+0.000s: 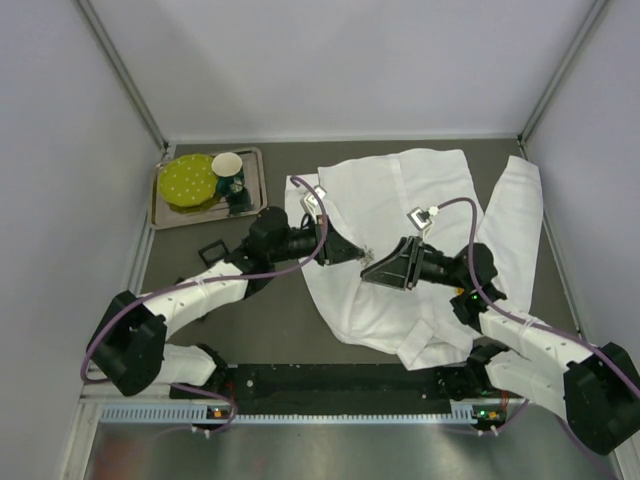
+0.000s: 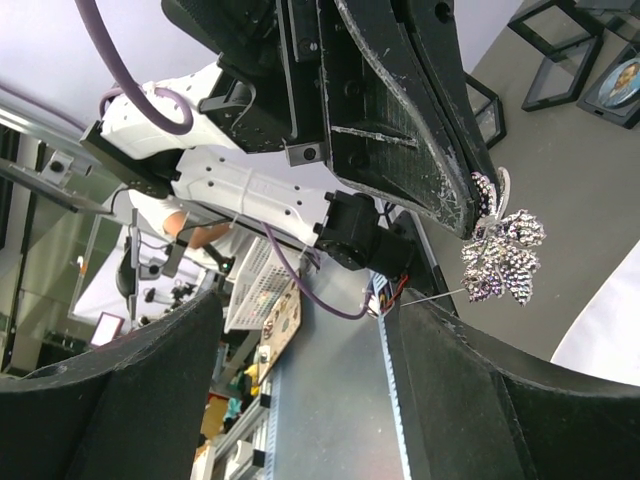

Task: Remove the brooch from the garment
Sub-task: Close the brooch.

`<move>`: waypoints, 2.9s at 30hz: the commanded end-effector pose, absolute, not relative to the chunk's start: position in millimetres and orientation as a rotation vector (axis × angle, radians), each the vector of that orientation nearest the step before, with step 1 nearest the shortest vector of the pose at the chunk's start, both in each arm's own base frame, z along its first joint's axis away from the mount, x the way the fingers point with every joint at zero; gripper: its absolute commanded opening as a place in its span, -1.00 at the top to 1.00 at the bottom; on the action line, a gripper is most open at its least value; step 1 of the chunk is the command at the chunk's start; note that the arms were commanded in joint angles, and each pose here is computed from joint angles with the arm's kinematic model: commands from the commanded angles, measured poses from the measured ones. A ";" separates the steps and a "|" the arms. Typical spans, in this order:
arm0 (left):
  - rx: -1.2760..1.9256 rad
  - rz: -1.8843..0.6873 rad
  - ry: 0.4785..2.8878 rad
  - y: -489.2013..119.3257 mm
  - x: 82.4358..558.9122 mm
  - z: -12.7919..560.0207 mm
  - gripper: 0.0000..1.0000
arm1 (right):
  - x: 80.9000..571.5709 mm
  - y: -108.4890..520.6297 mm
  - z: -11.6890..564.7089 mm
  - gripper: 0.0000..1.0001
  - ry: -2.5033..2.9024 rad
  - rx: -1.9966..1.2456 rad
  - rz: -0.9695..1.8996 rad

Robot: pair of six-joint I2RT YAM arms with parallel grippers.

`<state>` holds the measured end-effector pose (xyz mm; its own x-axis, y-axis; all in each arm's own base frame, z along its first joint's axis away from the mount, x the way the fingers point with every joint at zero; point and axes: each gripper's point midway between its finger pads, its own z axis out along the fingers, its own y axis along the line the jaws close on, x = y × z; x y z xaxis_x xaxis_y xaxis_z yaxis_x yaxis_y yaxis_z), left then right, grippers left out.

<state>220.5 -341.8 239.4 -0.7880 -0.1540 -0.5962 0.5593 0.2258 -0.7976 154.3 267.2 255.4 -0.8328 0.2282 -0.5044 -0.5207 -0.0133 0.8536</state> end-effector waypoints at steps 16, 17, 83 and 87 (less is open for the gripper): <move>0.491 -1.724 1.833 -341.7 201.2 257.7 1.00 | 166.8 275.0 284.1 -0.44 1.684 -0.380 1.844; 0.501 -1.737 1.825 -342.5 199.2 258.3 1.00 | 167.0 275.1 285.3 -0.44 1.680 -0.383 1.842; 0.349 -2.096 1.614 -339.6 185.9 285.4 1.00 | 167.9 245.7 274.8 0.33 1.660 -0.252 1.729; 0.359 -2.100 1.617 -340.2 184.6 283.9 1.00 | 168.5 246.1 277.0 0.36 1.657 -0.247 1.737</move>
<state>191.0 -343.3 264.8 -0.8912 -0.1924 -0.4108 0.4387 -0.1349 -0.8885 169.8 246.7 259.6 -0.7646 0.3411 -0.5468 -0.5427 0.1169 0.8317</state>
